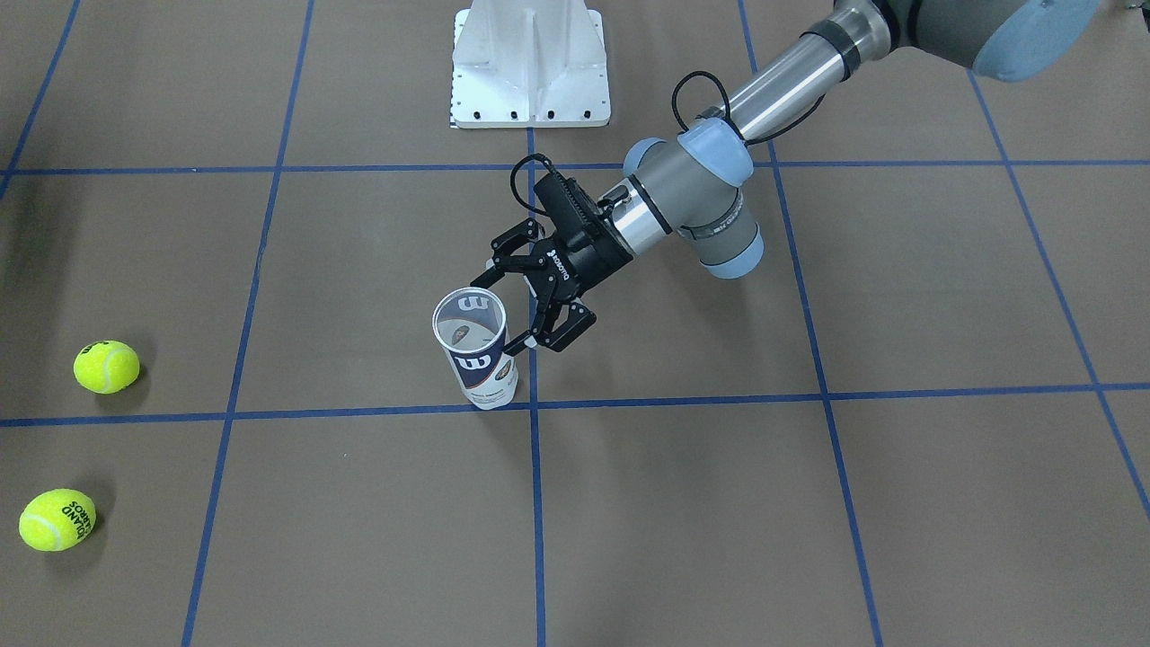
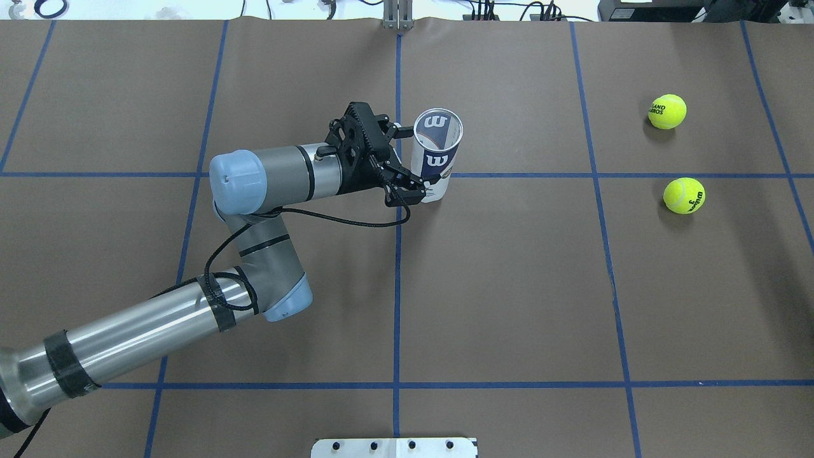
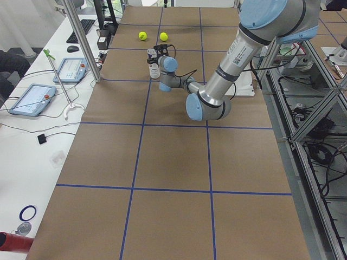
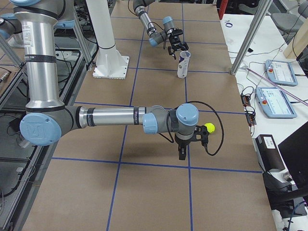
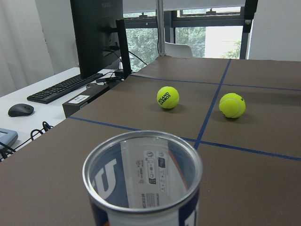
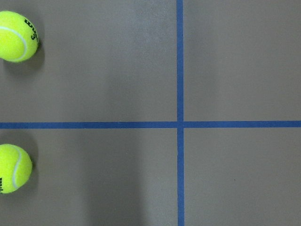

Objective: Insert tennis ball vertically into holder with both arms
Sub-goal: 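Regrasp the upright can near its top with the left gripper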

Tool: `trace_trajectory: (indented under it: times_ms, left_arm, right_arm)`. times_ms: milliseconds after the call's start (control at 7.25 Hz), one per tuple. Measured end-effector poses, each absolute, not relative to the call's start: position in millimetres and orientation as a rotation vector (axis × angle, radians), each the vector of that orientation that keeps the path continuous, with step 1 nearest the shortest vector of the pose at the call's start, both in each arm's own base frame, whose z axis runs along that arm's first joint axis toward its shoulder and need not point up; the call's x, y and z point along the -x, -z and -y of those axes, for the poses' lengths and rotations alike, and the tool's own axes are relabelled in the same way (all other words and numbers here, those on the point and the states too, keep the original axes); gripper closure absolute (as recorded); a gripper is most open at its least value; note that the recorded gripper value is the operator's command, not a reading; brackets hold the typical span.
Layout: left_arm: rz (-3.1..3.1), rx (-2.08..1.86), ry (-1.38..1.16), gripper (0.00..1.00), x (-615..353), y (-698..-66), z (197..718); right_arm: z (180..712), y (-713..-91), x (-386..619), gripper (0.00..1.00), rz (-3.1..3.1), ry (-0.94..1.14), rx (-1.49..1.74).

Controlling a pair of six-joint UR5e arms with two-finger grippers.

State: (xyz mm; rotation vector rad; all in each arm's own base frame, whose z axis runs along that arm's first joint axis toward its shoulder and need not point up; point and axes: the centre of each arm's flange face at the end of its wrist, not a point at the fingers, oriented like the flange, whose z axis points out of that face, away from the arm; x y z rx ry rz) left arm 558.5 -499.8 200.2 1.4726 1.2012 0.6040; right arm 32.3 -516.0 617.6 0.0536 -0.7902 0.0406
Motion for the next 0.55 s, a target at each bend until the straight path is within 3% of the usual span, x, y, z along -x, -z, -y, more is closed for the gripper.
trace_trajectory:
  times_ms: [552]
  left_arm:
    - [-1.176,-1.483,-0.569,0.01,-570,-186,510]
  right_arm:
    - [516,-618,-32,0.00,0.790,-0.041,-0.053]
